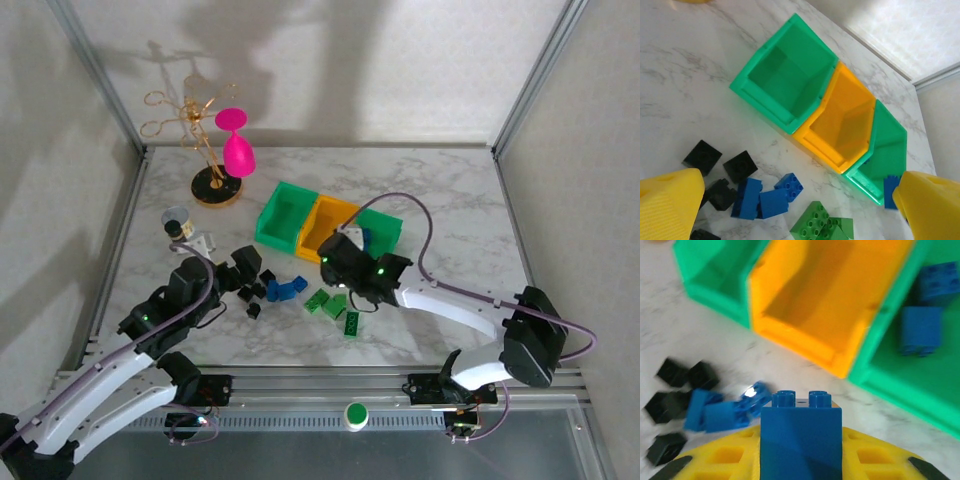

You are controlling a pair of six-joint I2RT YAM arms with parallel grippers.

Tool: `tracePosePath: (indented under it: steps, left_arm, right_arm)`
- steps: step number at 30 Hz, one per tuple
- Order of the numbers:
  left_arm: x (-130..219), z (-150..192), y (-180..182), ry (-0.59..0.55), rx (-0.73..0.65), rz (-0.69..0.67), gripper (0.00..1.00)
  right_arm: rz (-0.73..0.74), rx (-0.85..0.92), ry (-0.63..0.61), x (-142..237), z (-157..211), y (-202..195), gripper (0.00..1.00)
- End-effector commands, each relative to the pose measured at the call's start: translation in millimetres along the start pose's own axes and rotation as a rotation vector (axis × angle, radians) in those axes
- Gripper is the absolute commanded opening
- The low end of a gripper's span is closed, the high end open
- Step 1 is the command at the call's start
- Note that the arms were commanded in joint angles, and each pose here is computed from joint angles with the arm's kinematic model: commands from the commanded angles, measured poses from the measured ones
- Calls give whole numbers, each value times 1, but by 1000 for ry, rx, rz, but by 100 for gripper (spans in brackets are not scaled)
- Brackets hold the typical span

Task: Sort the legos into containers by color
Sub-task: Place the lego in the container.

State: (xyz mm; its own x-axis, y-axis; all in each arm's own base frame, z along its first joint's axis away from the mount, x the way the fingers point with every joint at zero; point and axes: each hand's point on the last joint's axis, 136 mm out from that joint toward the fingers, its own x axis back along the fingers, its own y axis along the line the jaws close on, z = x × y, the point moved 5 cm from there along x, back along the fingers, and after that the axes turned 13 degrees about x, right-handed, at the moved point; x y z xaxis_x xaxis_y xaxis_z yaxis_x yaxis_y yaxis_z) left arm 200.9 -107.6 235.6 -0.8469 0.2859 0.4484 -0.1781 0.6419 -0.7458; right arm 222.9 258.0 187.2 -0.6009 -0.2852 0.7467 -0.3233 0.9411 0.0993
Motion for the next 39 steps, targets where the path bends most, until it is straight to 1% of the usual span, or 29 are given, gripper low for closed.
tracePosePath:
  steps: [1,5,10,17,19,20,25,32,33,35,39]
  left_arm:
    - [-2,2,-22,38,-17,101,100]
    - [-11,11,-27,81,-32,120,100]
    - [-18,19,-34,113,-52,128,100]
    - [-22,22,-34,121,-65,117,100]
    - [-22,23,-33,120,-63,116,100]
    - [-23,23,-32,120,-64,114,100]
    - [-23,23,-33,120,-74,105,99]
    - [-24,23,-32,118,-81,100,100]
    - [-25,23,-32,118,-82,98,100]
    - [-25,23,-33,123,-83,98,100]
    - [-25,23,-35,124,-81,104,100]
  right_arm:
    - [106,-14,13,-5,2,-32,33]
    - [140,-49,13,-17,-4,-49,33]
    - [155,-66,14,-38,-13,-61,33]
    - [140,-88,19,-69,-27,-73,33]
    - [126,-81,18,-75,-29,-70,33]
    - [141,-96,19,-80,-32,-78,33]
    - [147,-107,45,-97,-33,-86,35]
    - [152,-109,39,-95,-35,-89,43]
    - [159,-110,35,-92,-36,-90,45]
    - [171,-110,24,-85,-41,-91,52]
    - [161,-113,-20,-64,-51,-89,52]
